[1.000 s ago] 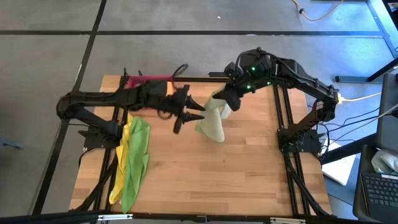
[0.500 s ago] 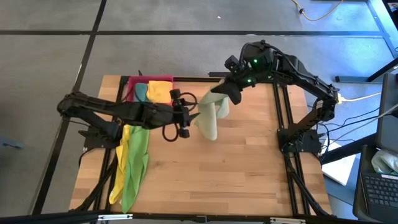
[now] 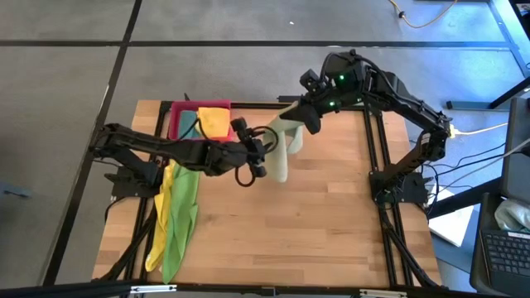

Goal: Fold microfiber towels
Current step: Fold the light green microfiber towel

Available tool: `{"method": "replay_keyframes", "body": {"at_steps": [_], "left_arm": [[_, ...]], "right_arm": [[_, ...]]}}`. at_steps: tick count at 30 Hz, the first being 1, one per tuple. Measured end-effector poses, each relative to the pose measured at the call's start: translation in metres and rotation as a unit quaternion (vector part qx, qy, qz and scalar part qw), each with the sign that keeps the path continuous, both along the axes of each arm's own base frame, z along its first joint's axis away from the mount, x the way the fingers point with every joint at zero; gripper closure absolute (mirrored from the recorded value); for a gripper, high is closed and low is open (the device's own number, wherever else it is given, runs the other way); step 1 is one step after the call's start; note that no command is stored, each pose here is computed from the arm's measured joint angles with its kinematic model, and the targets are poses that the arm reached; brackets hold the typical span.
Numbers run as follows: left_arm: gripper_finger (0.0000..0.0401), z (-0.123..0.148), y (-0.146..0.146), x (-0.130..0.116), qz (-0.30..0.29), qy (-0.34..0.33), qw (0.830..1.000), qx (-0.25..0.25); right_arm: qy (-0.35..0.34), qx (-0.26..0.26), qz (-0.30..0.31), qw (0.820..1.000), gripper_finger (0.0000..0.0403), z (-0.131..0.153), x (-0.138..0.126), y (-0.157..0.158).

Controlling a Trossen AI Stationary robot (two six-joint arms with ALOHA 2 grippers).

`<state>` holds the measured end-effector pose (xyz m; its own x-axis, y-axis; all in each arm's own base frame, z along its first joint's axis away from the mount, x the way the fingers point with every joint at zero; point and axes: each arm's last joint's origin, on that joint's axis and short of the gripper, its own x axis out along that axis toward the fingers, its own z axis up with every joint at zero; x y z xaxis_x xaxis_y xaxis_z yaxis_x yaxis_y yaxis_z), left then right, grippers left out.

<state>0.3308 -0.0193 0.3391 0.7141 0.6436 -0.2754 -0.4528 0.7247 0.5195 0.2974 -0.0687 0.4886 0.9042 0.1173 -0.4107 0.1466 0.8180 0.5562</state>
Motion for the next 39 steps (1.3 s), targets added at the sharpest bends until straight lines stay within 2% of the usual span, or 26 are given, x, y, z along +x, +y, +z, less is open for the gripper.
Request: {"method": "replay_keyframes", "body": {"at_steps": [3,10,18,26,39], "left_arm": [[0.0228,0.005,-0.004,0.000,0.020,-0.025,0.999,0.008],[0.0254,0.009,-0.006,-0.004,0.058,-0.033,0.997,0.027],[0.0255,0.014,-0.012,-0.009,0.085,-0.029,0.994,0.058],[0.0255,0.020,-0.020,-0.016,0.103,-0.039,0.992,0.067],[0.0254,0.025,-0.007,-0.014,0.149,-0.068,0.984,0.067]], "right_arm": [[0.000,0.001,0.000,1.000,0.0397,0.000,0.000,-0.001],[-0.007,0.002,-0.001,1.000,0.0397,0.001,0.000,-0.002],[-0.005,0.014,0.001,1.000,0.0397,0.001,0.000,-0.001],[0.000,0.010,0.006,1.000,0.0397,0.000,0.000,-0.001],[0.012,0.003,0.064,0.998,0.0397,-0.004,-0.003,0.001]]}}
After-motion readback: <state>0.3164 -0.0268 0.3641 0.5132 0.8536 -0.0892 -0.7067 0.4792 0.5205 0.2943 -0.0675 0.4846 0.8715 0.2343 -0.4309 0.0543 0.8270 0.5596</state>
